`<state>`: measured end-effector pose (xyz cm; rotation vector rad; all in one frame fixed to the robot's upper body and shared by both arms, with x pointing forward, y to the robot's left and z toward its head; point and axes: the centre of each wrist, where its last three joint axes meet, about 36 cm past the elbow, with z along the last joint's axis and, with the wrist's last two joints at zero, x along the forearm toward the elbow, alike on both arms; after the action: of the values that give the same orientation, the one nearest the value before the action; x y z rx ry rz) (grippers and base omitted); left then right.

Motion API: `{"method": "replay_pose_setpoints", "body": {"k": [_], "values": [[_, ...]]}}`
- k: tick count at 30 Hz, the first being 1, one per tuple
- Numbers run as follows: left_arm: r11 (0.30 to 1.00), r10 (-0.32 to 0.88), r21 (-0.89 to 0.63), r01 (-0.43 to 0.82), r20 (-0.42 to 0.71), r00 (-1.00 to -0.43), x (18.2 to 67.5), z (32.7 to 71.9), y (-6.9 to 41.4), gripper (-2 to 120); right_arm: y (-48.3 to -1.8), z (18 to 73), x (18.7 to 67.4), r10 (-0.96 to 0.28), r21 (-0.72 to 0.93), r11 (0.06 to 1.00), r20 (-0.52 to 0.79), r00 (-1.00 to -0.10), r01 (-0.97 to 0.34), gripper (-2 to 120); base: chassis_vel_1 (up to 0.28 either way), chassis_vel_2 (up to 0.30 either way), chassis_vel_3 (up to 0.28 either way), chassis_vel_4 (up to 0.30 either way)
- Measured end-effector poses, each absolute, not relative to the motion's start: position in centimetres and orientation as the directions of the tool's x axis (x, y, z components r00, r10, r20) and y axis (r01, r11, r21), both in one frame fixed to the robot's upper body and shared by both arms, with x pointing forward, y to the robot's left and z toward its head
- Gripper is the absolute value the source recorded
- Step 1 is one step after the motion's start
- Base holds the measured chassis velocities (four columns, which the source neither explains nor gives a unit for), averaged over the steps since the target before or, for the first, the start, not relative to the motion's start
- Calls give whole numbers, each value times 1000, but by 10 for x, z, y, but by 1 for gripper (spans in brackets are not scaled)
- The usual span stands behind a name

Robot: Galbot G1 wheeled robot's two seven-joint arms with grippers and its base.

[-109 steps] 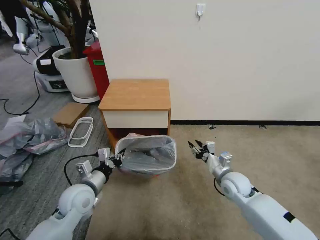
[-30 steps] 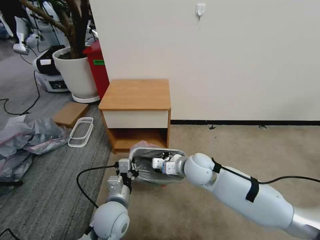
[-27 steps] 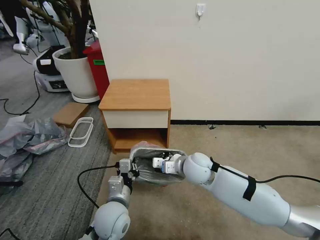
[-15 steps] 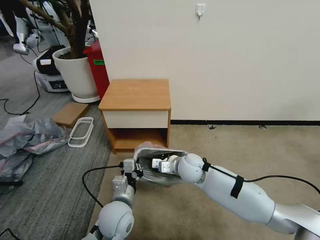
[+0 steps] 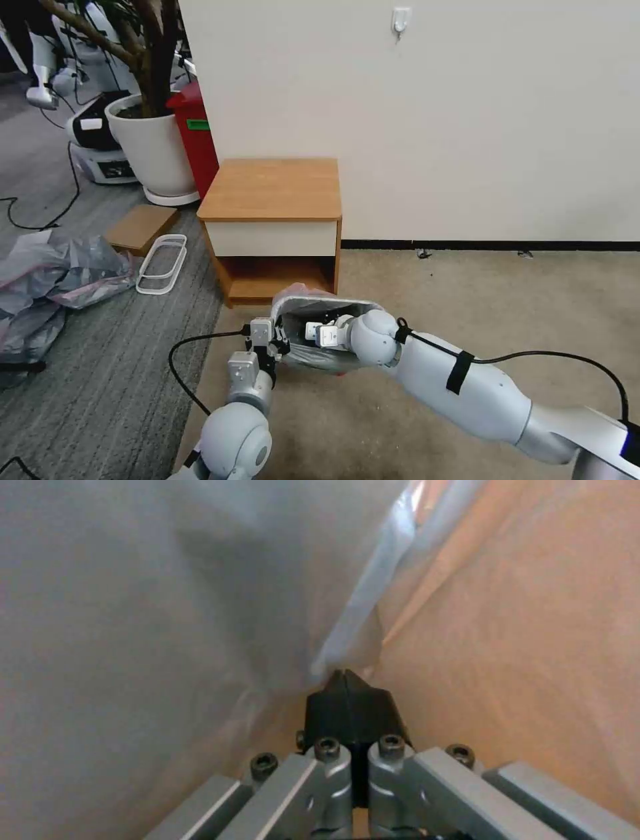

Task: Pick up the garbage bag from the table and place it over the trash can.

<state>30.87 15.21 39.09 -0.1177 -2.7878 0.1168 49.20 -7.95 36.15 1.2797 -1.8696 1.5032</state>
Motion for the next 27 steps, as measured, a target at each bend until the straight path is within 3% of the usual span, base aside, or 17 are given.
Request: {"method": "replay_pose_setpoints", "body": {"k": [27], "values": [[993,91,-106,57,344,-935,307,390,152,1,-74,347,494,-373,-539,-41,789,-488,-841,0,0,0,0,0]]}}
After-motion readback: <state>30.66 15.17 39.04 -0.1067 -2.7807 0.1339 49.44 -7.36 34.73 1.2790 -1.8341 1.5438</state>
